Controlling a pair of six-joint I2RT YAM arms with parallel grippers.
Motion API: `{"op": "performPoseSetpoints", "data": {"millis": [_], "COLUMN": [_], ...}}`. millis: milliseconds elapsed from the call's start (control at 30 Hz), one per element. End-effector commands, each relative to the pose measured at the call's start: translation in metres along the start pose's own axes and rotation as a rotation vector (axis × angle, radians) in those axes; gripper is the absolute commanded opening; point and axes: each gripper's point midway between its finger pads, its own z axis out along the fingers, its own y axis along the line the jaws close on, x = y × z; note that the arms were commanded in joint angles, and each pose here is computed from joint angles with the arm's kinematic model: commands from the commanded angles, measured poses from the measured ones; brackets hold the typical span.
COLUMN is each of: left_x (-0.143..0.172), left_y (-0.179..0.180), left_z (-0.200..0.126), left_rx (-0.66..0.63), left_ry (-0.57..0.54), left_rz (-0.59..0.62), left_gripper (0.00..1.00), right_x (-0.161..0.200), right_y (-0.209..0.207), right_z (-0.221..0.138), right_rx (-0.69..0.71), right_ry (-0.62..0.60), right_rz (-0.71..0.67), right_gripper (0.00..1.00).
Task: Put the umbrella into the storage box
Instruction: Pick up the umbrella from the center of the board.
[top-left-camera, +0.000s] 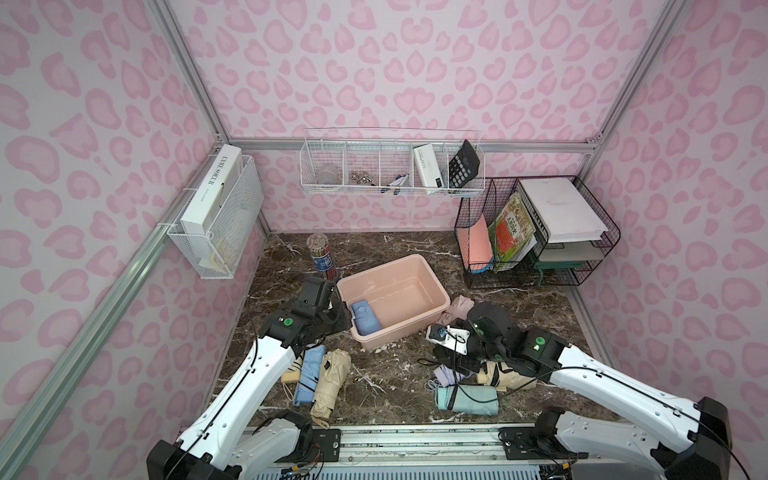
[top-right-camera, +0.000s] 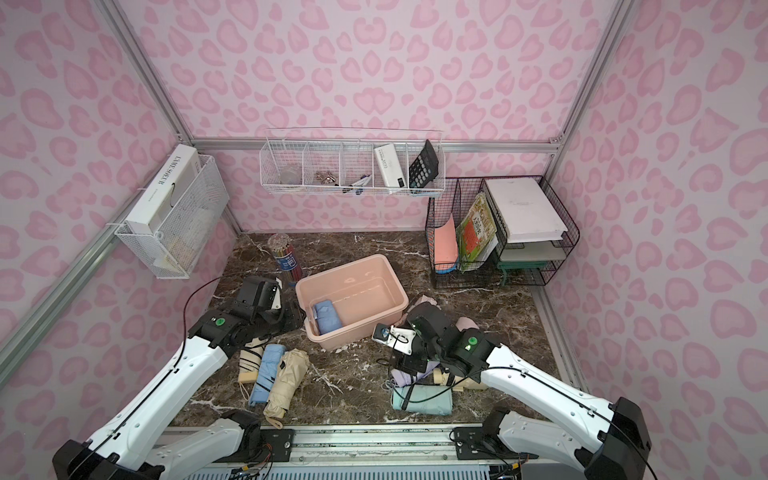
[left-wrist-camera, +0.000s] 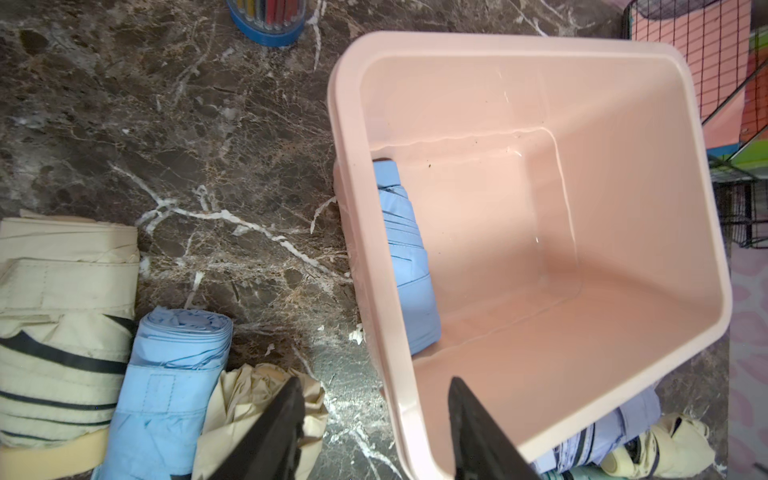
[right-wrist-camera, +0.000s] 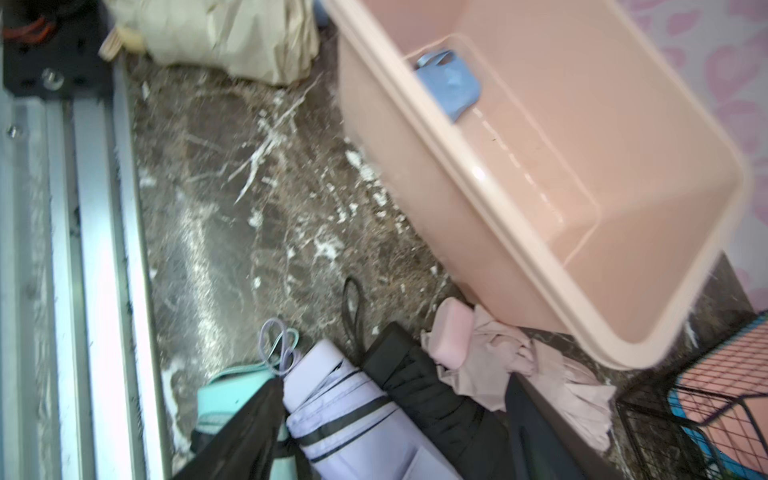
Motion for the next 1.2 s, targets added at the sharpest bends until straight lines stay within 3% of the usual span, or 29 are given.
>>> {"op": "performPoseSetpoints", "data": {"millis": [0,300,667,1167], "left_x": [-0.007,-0.010,-0.006,-0.008], "left_y": [0.004,0.012,0.014,0.014], "left_z": [-0.003,-0.012,-0.010,-0.011], "left_rx": [0.002,0.021,0.033,0.036], "left_ry": [-0.069,-0.155,-0.165,-0.171], "left_rz": [-0.067,-0.136,-0.163,-0.164], "left_gripper": [0.56,0.56,0.56,0.56], "right_x": [0.037,0.076,0.119,0.138], "right_y": [0.032,0.062,0.082,0.091], "right_z": [0.004,0.013,0.018,0.028], "right_rx": [-0.115,-0.213,-0.277,-0.330], "right_ry": [0.140,0.273,0.420,0.501], "right_rz": [-0.121,-0.160,-0.178,-0.197], "right_gripper": [0.77,0.77,0.78,0.77]}}
